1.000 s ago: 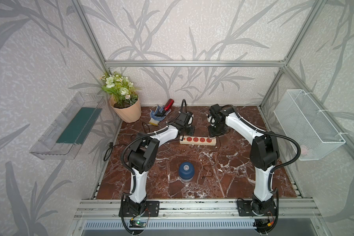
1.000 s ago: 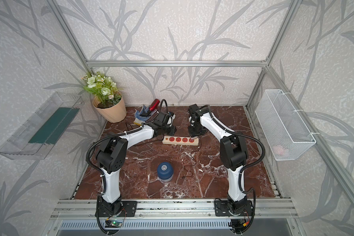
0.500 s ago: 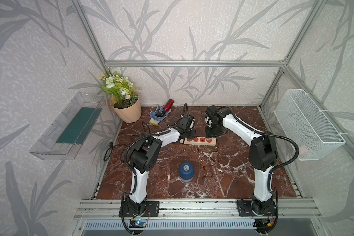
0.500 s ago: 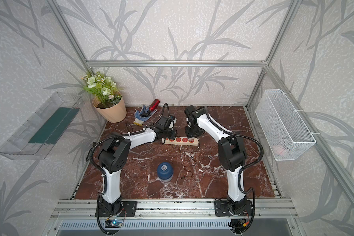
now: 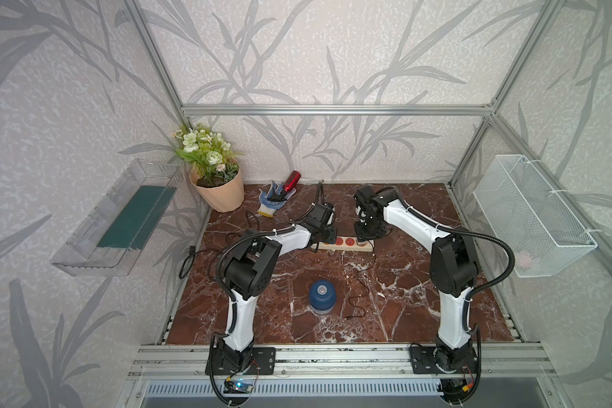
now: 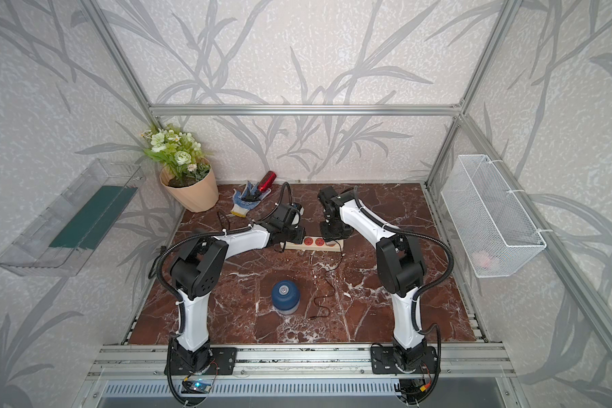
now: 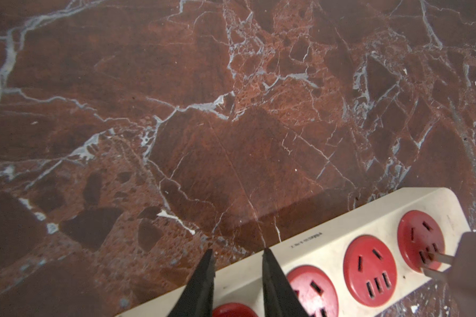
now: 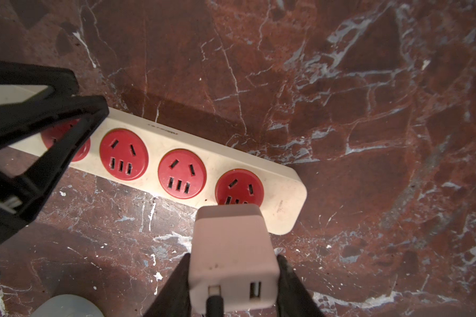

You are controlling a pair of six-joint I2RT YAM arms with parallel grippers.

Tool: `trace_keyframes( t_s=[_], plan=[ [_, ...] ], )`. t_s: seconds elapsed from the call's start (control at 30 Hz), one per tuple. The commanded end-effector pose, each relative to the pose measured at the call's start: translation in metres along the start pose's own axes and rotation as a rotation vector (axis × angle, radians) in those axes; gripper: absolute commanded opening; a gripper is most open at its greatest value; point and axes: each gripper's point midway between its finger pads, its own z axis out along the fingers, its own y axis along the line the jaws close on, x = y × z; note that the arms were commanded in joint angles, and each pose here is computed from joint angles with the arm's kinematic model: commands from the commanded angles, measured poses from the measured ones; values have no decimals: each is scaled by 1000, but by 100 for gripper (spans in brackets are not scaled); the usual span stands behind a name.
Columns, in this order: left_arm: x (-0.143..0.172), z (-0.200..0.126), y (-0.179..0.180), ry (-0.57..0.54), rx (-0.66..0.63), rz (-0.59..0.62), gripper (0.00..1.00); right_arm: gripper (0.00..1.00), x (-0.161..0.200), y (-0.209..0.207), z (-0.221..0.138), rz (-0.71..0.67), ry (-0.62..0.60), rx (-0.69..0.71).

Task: Charge the cordless meat grinders
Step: Insert the plug into the socket.

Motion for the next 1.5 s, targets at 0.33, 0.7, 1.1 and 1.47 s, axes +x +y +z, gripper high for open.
trace_keyframes(
  t_s=[0.33, 0.7, 1.1, 1.47],
  plan=[
    [13, 13, 3, 27, -7, -26, 31, 11, 6, -9, -10, 32, -14, 30],
    [17, 18, 3, 43, -7, -31, 30, 10, -1, -9, -25, 33, -49, 29],
    [19, 20, 3, 50, -7, -34, 30, 10, 0, -4, -17, 45, -39, -2],
    [22, 21, 3, 65, -3, -36, 30, 10, 3, -2, -8, 54, -12, -9]
  ],
)
